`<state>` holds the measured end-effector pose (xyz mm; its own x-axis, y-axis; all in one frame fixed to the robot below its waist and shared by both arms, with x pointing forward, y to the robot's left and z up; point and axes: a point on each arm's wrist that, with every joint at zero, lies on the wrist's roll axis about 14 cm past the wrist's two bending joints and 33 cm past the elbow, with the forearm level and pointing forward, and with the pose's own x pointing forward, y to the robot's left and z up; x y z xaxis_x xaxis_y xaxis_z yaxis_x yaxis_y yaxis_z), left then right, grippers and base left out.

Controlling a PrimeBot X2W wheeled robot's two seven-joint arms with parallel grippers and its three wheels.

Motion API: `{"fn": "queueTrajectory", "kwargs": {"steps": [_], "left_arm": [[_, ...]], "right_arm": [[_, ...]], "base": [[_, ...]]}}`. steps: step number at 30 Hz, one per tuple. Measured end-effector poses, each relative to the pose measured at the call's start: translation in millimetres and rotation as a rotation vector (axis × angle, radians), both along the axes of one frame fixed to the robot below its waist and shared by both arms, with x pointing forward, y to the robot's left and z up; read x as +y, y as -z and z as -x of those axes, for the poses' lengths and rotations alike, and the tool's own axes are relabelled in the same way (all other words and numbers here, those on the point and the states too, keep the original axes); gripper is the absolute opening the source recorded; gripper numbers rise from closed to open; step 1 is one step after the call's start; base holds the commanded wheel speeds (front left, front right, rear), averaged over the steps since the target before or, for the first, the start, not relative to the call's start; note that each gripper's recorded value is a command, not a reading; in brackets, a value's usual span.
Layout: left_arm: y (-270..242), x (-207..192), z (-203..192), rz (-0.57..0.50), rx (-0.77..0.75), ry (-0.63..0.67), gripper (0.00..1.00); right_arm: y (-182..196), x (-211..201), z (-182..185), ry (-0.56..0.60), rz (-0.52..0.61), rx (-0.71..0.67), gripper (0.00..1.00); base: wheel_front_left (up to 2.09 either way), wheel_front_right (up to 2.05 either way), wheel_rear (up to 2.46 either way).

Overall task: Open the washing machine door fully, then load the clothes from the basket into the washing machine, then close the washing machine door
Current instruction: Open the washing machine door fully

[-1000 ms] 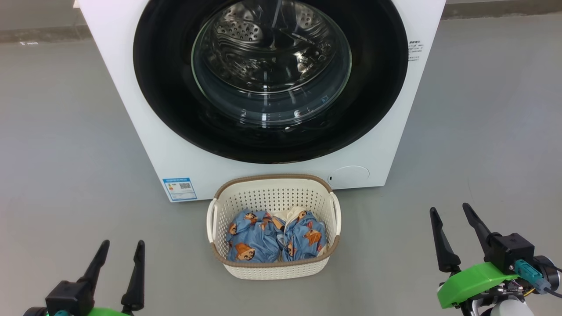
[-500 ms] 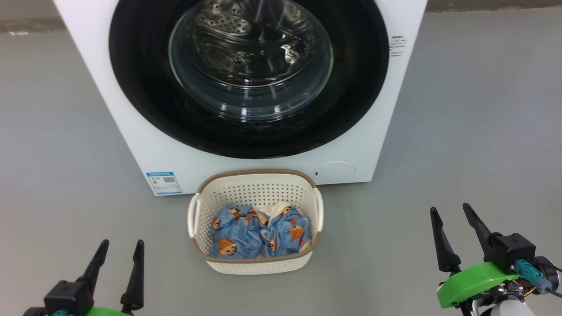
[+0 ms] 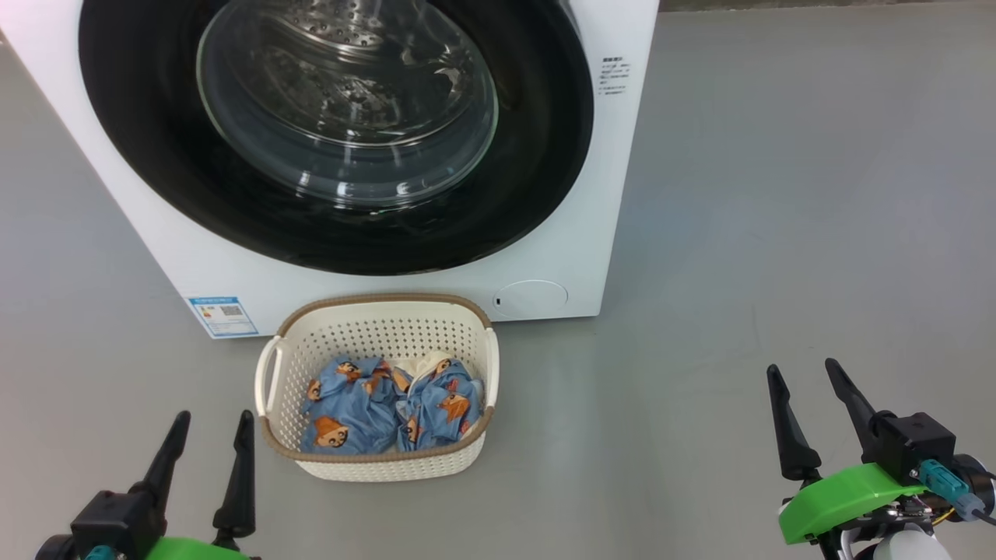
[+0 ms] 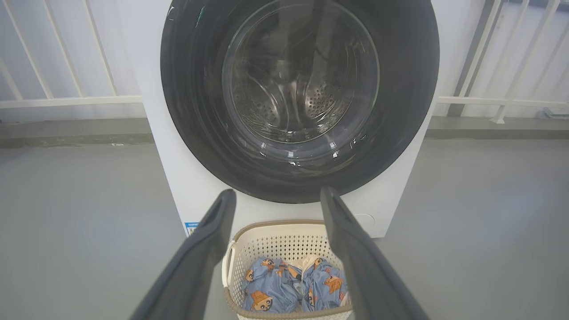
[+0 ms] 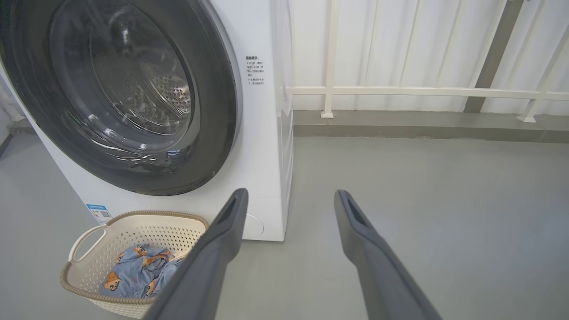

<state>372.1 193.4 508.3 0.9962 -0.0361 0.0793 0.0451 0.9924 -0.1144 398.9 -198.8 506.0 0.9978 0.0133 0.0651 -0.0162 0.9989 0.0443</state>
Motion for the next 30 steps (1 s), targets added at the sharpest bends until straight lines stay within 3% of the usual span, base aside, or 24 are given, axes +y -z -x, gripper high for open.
{"fn": "queueTrajectory", "kwargs": {"steps": [30], "left_arm": [[-3,0,5,-0.009,-0.014,-0.017,1.0]], "right_arm": [[-1,-2,-3,0.004,-0.002,-0.003,1.0]], "base": [[0.04,0.04,-0.08]]}}
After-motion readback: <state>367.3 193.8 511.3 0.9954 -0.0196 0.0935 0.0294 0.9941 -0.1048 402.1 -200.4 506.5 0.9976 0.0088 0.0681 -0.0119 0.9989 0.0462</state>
